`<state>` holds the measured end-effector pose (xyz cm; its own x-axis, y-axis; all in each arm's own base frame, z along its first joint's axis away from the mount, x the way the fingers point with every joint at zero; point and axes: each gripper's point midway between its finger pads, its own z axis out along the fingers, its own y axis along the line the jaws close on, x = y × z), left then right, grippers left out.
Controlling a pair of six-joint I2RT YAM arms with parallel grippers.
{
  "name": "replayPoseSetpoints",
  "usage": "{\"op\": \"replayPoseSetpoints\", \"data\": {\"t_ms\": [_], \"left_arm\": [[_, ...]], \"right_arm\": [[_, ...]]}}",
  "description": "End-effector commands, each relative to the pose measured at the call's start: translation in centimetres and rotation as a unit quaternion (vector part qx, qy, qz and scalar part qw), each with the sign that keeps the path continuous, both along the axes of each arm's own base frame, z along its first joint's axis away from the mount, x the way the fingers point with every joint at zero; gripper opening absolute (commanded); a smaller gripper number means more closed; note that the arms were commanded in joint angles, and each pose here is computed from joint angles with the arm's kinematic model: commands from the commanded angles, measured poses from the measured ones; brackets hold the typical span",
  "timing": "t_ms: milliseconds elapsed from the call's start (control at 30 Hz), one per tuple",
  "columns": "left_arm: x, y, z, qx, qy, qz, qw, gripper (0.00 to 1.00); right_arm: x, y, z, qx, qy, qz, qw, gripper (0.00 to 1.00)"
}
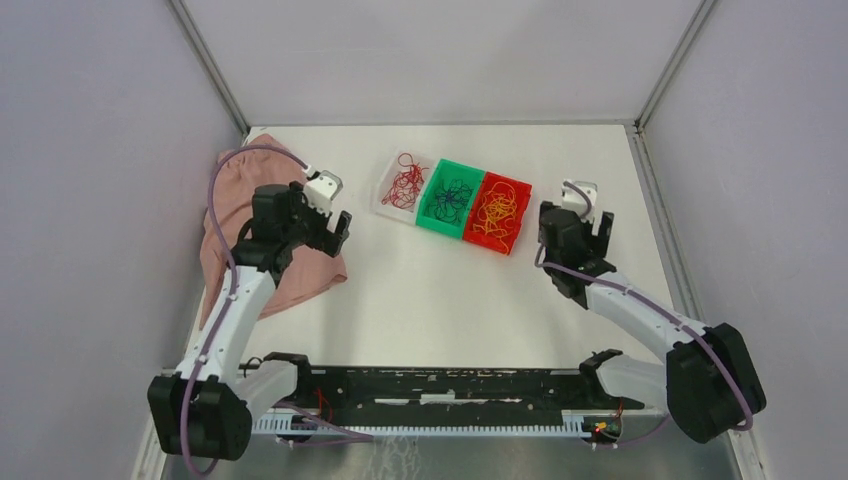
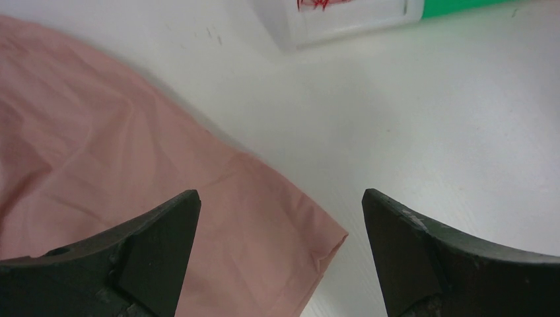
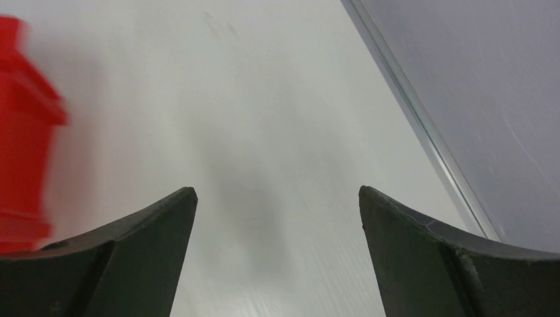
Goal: Untangle the cables
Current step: Place the cable in the bin.
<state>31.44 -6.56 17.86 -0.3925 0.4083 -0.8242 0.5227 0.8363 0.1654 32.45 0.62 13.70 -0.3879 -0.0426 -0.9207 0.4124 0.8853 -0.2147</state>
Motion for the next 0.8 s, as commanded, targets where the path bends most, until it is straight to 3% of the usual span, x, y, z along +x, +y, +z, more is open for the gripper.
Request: {"op": "replayPoseSetpoints", "data": {"t_ms": [0, 167, 400, 567, 700, 767], "left_arm": [[3.0, 1.4, -3.6, -0.050, -0.032, 0.039, 0.997, 0.99], [5.9, 3.6, -6.1, -0.119, -0.055, 0.097, 0.987, 0.99], [6.2, 4.4, -7.6, -0.127, -0.127, 0.119, 0.977, 0.99], [6.1, 4.4, -7.8, -0.153, -0.151, 0.132, 0.968, 0.99], [5.9, 3.9, -7.4, -0.172, -0.185, 0.121, 0.960, 0.99], [5.9, 4.3, -8.1, -0.179, -0.179, 0.141, 0.957, 0.99]], "right_arm": [[-1.3, -4.9, 0.3, 0.015, -0.084, -0.131, 0.988, 1.00], [-1.0, -6.4, -0.2, 0.031, -0.109, -0.156, 0.981, 1.00], [0.5, -7.5, -2.1, -0.001, -0.103, -0.130, 0.986, 1.00], [1.3, -8.3, -4.2, 0.037, -0.113, -0.125, 0.985, 1.00], [3.1, -6.9, -4.5, 0.036, -0.087, -0.066, 0.993, 0.99], [4.1, -5.0, -5.0, 0.038, -0.075, 0.009, 0.996, 0.99]]}}
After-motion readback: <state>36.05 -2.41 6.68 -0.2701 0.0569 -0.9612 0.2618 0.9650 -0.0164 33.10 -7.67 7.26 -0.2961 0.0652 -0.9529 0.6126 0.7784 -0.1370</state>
